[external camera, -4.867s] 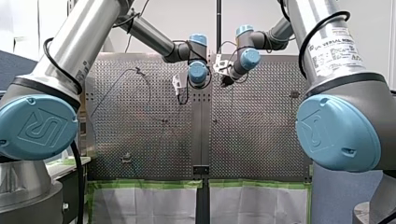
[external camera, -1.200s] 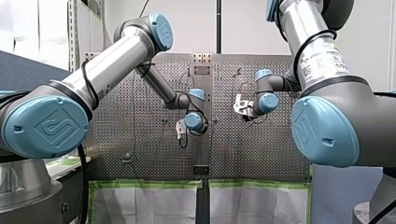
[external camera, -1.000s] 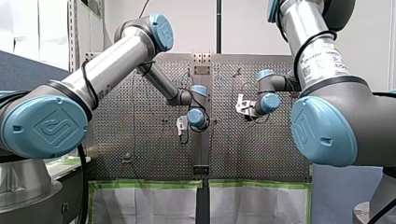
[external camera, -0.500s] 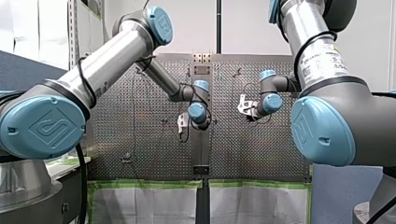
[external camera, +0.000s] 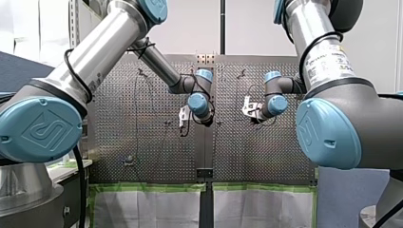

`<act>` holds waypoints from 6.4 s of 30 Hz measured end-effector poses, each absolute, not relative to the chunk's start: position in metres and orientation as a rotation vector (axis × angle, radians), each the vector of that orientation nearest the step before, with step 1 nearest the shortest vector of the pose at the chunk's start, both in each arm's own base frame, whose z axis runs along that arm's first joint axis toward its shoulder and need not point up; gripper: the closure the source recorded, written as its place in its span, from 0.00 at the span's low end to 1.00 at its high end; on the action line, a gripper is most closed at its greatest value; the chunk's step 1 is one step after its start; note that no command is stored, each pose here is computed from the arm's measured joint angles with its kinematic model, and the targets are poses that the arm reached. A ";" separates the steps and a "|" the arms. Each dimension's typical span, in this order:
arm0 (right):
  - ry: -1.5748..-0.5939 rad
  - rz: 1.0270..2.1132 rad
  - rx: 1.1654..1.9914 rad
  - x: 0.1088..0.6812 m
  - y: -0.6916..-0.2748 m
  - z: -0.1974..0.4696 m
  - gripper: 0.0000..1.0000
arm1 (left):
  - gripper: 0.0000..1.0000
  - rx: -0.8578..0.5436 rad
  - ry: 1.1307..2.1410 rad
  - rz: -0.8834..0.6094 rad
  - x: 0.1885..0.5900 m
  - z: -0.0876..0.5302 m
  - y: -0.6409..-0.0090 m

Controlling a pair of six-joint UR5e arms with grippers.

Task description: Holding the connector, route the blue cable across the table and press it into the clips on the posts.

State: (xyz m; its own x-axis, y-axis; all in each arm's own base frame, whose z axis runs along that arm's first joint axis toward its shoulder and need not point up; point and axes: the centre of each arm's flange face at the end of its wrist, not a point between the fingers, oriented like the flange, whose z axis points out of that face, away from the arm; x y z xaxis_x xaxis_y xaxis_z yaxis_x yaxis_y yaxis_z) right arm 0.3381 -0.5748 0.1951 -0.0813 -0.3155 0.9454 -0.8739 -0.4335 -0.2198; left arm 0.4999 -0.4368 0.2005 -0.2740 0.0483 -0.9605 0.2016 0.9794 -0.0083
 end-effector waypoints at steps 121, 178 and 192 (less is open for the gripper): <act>-1.208 1.625 1.704 0.311 -0.554 0.328 1.00 | 1.00 -0.064 1.654 -0.222 0.513 0.261 -0.592; -1.128 1.731 1.611 0.291 -0.547 0.435 1.00 | 1.00 0.015 1.525 -0.387 0.555 0.368 -0.554; -1.150 1.711 1.599 0.273 -0.567 0.424 1.00 | 0.94 0.001 1.517 -0.378 0.578 0.367 -0.558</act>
